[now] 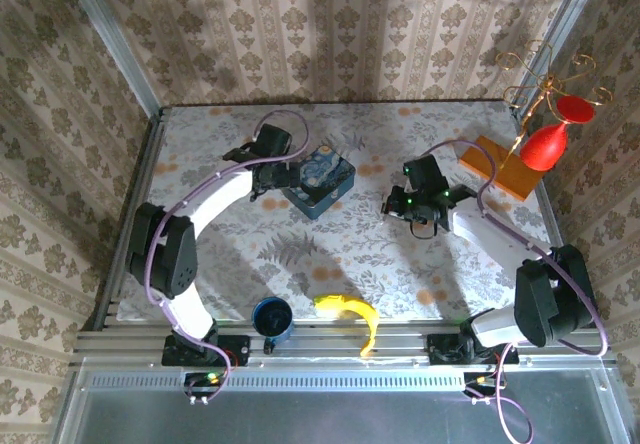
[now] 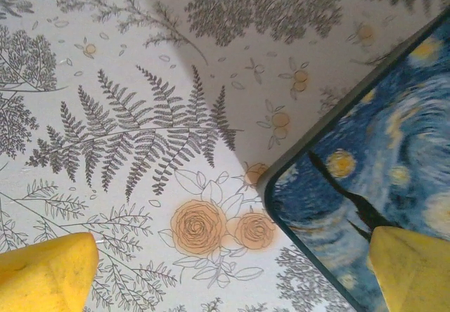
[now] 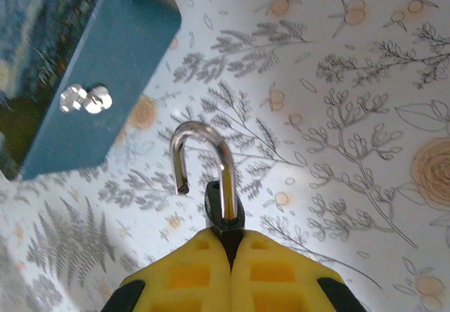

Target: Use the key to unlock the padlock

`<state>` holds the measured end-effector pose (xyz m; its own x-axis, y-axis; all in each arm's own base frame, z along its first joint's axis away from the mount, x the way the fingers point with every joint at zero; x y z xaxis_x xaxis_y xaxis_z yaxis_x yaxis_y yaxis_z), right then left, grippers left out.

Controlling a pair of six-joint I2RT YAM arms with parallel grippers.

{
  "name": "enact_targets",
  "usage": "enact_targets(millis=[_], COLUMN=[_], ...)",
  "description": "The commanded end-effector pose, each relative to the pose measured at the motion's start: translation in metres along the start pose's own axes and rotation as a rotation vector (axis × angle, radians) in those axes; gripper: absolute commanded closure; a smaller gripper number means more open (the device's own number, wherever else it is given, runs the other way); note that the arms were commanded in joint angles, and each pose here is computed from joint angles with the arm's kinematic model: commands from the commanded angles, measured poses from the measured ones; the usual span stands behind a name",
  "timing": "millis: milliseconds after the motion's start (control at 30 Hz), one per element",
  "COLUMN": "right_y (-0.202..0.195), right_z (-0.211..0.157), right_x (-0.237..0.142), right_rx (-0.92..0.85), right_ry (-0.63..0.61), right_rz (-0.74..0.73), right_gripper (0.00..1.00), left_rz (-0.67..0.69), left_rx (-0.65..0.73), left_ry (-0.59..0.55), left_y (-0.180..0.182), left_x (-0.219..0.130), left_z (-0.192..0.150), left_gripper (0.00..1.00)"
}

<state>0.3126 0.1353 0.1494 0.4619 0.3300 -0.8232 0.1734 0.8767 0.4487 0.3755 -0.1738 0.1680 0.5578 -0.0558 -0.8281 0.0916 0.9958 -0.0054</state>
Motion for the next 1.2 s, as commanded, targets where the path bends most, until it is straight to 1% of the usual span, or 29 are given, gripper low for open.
enact_targets(millis=[0, 167, 267, 300, 367, 600, 667, 700, 867, 933, 1033, 1167], right_y=[-0.010, -0.011, -0.015, -0.018, -0.025, -0.053, -0.057, -0.058, -0.071, -0.073, -0.067, -0.049], right_z=[-0.013, 0.008, 0.019, 0.021, 0.025, 0.036, 0.038, 0.039, 0.045, 0.048, 0.056, 0.070], right_x=[-0.001, 0.012, 0.024, 0.030, 0.040, 0.069, 0.074, 0.076, 0.075, 0.069, 0.056, 0.035], right_rx=[-0.092, -0.128, -0.133, -0.135, -0.143, -0.124, -0.113, -0.110, -0.121, -0.122, -0.115, -0.107], right_ry=[0.167, 0.234, 0.308, 0.337, 0.377, 0.423, 0.425, 0.422, 0.404, 0.386, 0.340, 0.242], right_rz=[-0.080, -0.089, -0.078, -0.082, -0.107, -0.163, -0.152, -0.147, -0.241, -0.277, -0.276, -0.242], right_gripper=[1.00, 1.00, 1.00, 1.00, 1.00, 0.99, 0.96, 0.93, 0.77, 0.71, 0.64, 0.59], left_rz=[-0.056, -0.108, -0.148, -0.148, -0.160, -0.192, -0.196, -0.196, -0.197, -0.199, -0.206, -0.239], left_rx=[-0.050, -0.120, -0.146, -0.171, -0.192, -0.221, -0.221, -0.223, -0.226, -0.230, -0.243, -0.278], left_ry=[0.013, 0.017, 0.023, 0.022, 0.022, 0.042, 0.044, 0.046, 0.049, 0.052, 0.052, 0.051], left_y=[0.004, 0.009, 0.006, 0.013, 0.014, 0.011, 0.010, 0.010, 0.010, 0.010, 0.011, 0.008], left_x=[-0.016, -0.026, -0.030, -0.029, -0.030, -0.026, -0.025, -0.025, -0.024, -0.024, -0.026, -0.027], left_z=[-0.006, -0.011, -0.016, -0.016, -0.018, -0.024, -0.024, -0.024, -0.023, -0.024, -0.026, -0.027], left_gripper=[0.00, 0.00, 0.00, 0.00, 0.00, 0.00, 0.00, 0.00, 0.00, 0.00, 0.00, 0.00])
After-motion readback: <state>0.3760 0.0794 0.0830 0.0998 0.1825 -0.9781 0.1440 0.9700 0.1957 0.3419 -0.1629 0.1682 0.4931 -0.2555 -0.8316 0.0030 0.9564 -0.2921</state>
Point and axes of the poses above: each hand's point on the last joint's axis, 136 mm out from that joint toward the fingers, its own x axis out along the fingers, its own y axis along the line the jaws close on, z = x × y, the point moved 4 cm from there along -x, back along the fingers, and after that the axes turned 4 degrees about x, right-handed, at the moved point
